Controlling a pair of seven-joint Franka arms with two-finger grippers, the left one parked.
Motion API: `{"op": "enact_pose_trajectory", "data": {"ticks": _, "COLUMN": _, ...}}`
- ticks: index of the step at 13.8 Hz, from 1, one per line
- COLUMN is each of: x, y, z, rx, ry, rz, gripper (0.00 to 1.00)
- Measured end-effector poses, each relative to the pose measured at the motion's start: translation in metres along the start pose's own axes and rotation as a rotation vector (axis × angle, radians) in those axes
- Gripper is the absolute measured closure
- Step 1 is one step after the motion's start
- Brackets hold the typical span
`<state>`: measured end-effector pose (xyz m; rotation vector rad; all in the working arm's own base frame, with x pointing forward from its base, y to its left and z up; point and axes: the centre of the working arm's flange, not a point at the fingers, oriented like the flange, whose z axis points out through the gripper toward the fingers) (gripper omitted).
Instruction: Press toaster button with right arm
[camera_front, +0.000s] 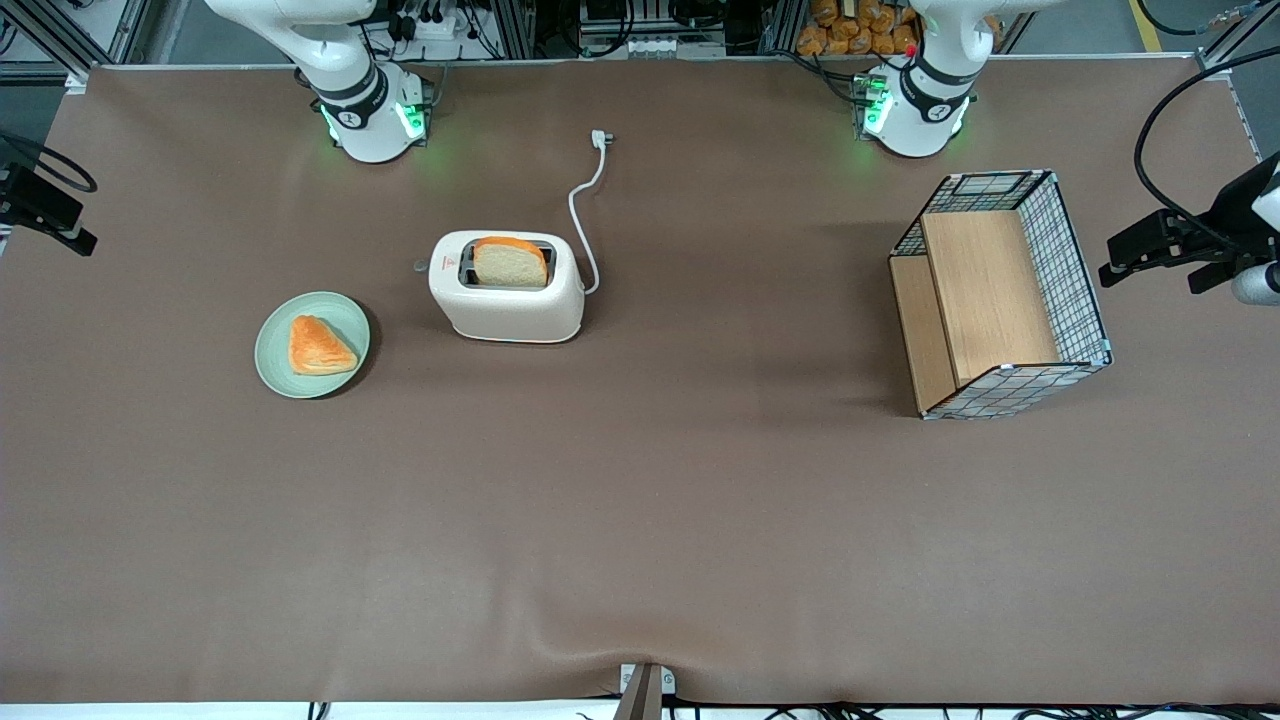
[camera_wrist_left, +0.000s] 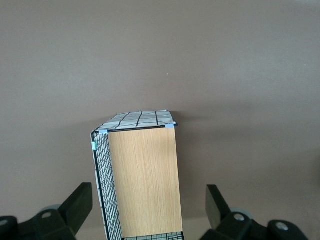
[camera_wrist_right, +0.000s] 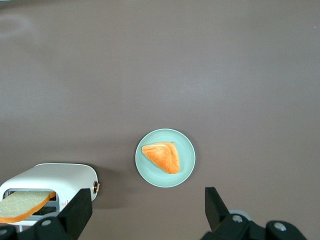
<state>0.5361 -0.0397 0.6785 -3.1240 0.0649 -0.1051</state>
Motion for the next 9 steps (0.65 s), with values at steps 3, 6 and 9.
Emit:
{"op": "enact_pose_trajectory", "data": {"ticks": 3, "x": 0.0001, "y": -0.0018, "z": 0.0000, "rx": -0.002, "ry": 0.000, "rz": -0.004, "gripper": 0.00}}
{"op": "enact_pose_trajectory", "data": {"ticks": 6, "x": 0.0001, "y": -0.0020, "z": 0.0001, "rx": -0.005, "ry": 0.000, "rz": -0.004, "gripper": 0.00}}
{"op": "enact_pose_trajectory", "data": {"ticks": 9, "x": 0.0001, "y": -0.0019, "z": 0.0001, "rx": -0.007, "ry": 0.000, "rz": -0.005, "gripper": 0.00}}
